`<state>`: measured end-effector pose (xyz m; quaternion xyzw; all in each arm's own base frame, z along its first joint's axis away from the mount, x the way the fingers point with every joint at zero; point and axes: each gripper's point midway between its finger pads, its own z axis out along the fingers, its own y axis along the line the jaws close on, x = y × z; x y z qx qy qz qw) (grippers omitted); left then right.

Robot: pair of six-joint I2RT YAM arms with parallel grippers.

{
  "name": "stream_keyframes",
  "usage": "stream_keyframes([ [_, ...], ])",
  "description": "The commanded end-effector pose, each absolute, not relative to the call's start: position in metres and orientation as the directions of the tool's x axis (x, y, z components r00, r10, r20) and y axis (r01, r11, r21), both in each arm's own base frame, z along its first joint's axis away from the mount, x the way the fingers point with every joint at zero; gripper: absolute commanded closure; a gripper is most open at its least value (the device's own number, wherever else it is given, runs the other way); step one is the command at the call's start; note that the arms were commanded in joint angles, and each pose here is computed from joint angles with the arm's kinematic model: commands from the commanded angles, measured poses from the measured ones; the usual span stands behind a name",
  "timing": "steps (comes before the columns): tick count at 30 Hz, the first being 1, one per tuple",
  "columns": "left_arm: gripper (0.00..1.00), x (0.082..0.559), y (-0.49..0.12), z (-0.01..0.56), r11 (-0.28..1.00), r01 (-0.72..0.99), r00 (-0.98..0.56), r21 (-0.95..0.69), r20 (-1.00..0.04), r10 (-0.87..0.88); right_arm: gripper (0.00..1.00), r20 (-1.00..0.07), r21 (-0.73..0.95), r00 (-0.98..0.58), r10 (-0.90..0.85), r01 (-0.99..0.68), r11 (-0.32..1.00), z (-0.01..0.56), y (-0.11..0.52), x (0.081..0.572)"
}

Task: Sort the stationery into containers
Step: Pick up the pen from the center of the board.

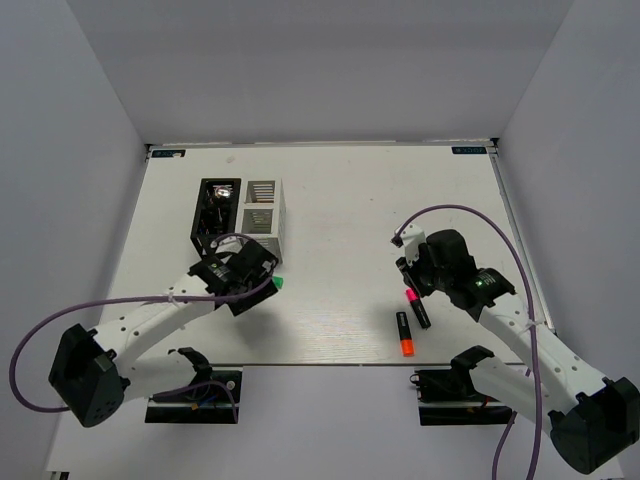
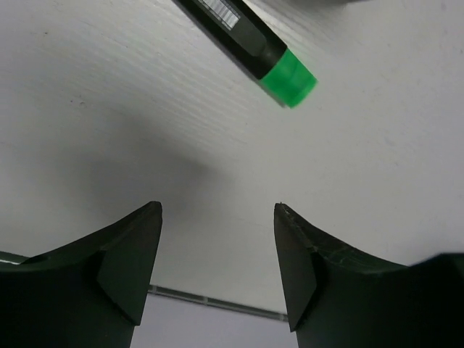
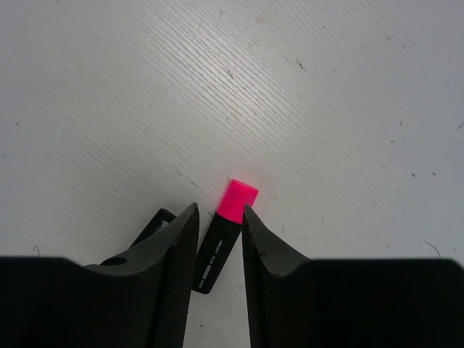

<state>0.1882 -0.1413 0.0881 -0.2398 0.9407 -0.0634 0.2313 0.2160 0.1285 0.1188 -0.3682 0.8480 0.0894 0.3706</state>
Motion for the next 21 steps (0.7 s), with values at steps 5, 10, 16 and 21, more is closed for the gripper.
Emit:
stream_keyframes([
  [5, 0.17, 0.216, -0.136, 0.073, 0.731, -0.62, -0.524, -0.286, -0.542, -0.657, 0.66, -0.725, -0.126, -0.434, -0.535, -0.68, 0.722, 0.127, 0.129, 0.22],
  [10, 0.16, 0.229, -0.128, 0.063, 0.681, -0.624, -0.359, -0.382, -0.634, -0.685, 0.66, -0.727, -0.124, -0.432, -0.533, -0.682, 0.721, 0.128, 0.13, 0.219],
  [16, 0.16, 0.242, -0.139, 0.057, 0.646, -0.603, -0.292, -0.468, -0.624, -0.725, 0.64, -0.725, -0.125, -0.43, -0.538, -0.686, 0.717, 0.127, 0.13, 0.218],
  [21, 0.17, 0.251, -0.153, 0.063, 0.638, -0.569, -0.287, -0.519, -0.602, -0.745, 0.64, -0.724, -0.125, -0.429, -0.54, -0.688, 0.715, 0.126, 0.13, 0.218],
])
